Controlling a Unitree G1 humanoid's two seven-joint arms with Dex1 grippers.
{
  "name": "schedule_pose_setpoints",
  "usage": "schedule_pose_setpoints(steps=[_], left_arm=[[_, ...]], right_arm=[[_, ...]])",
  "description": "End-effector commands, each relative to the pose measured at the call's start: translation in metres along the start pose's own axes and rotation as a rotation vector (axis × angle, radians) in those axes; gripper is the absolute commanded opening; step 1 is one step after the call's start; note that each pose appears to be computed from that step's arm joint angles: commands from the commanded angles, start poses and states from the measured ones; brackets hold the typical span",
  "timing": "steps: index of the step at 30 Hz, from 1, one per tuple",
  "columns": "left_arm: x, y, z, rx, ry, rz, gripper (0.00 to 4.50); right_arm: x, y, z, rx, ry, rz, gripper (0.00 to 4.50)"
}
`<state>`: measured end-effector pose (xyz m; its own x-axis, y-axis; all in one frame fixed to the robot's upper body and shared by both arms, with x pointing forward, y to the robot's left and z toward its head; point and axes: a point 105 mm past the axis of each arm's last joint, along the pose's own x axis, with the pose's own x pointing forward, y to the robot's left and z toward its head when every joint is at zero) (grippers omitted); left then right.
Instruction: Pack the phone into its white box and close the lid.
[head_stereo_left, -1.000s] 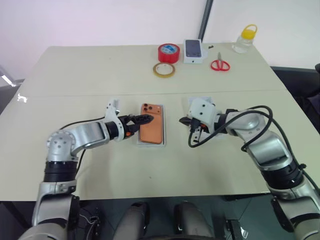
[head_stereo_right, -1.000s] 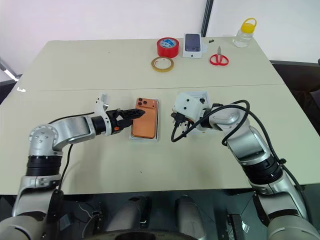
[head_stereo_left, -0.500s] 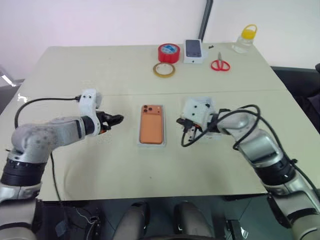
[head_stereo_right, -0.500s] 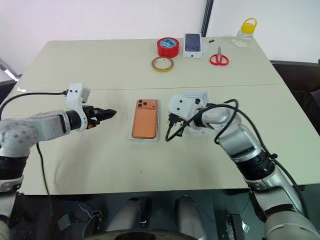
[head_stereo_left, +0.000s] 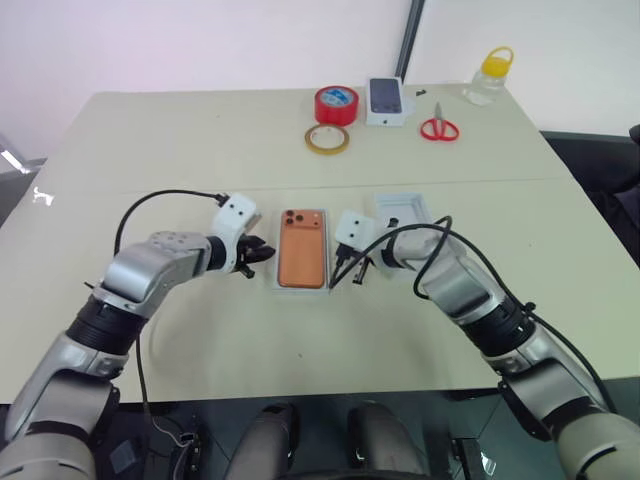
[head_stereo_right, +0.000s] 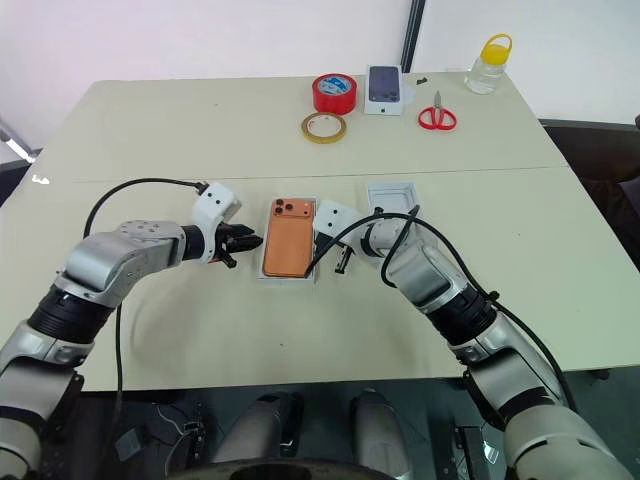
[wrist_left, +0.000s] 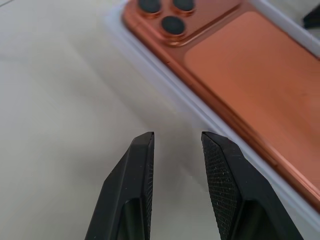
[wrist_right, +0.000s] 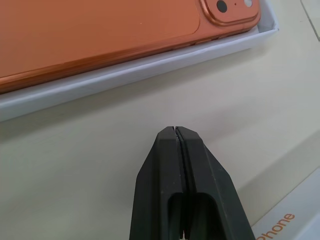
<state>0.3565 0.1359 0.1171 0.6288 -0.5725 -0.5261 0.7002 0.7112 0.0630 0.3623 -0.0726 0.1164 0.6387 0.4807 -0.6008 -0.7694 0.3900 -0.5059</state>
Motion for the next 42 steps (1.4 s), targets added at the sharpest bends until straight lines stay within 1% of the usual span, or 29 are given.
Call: schedule_pose_setpoints(steps=[1,4,7,11,13,16,18,20,24,27,34,37,42], left_arm=[[0.000,-0.011,0.015,0.073,-0.034,-0.057,1.59],[-0.001,-0.012,0.016,0.083,-0.033,-0.058,1.59],[-0.006,-0.006,0.014,0.083,-0.032,-0.031,1.59],[-0.018,0.004,0.007,0.030,-0.054,0.010,1.59],[-0.028,0.012,-0.001,-0.018,-0.073,0.034,1.59],[-0.047,0.023,-0.014,-0.085,-0.108,0.065,1.59],[-0.062,0.025,-0.027,-0.100,-0.139,0.056,1.59],[-0.070,0.023,-0.034,-0.090,-0.160,0.037,1.59],[-0.085,0.009,-0.040,-0.051,-0.206,-0.037,1.59],[-0.090,-0.001,-0.042,-0.040,-0.217,-0.081,1.59],[-0.091,-0.006,-0.048,-0.006,-0.200,-0.094,1.59],[-0.091,-0.006,-0.047,-0.009,-0.203,-0.091,1.59],[-0.091,-0.007,-0.048,-0.011,-0.202,-0.084,1.59]], right_arm=[[-0.004,-0.007,0.017,-0.029,-0.047,-0.033,0.00],[-0.006,-0.008,0.018,-0.029,-0.053,-0.043,0.00],[-0.014,-0.018,0.025,-0.029,-0.083,-0.083,0.00],[-0.026,-0.023,0.041,-0.044,-0.144,-0.090,0.00],[-0.029,-0.022,0.047,-0.061,-0.165,-0.086,0.00],[-0.029,-0.014,0.062,-0.060,-0.212,-0.049,0.00],[-0.024,0.002,0.079,0.001,-0.272,0.033,0.00],[-0.020,0.012,0.088,0.049,-0.298,0.085,0.00],[-0.007,0.025,0.095,0.108,-0.286,0.139,0.00],[0.001,0.033,0.099,0.126,-0.278,0.169,0.00],[0.021,0.042,0.107,0.149,-0.254,0.190,0.00],[0.030,0.040,0.104,0.140,-0.223,0.163,0.00],[0.033,0.040,0.095,0.111,-0.194,0.155,0.00]])
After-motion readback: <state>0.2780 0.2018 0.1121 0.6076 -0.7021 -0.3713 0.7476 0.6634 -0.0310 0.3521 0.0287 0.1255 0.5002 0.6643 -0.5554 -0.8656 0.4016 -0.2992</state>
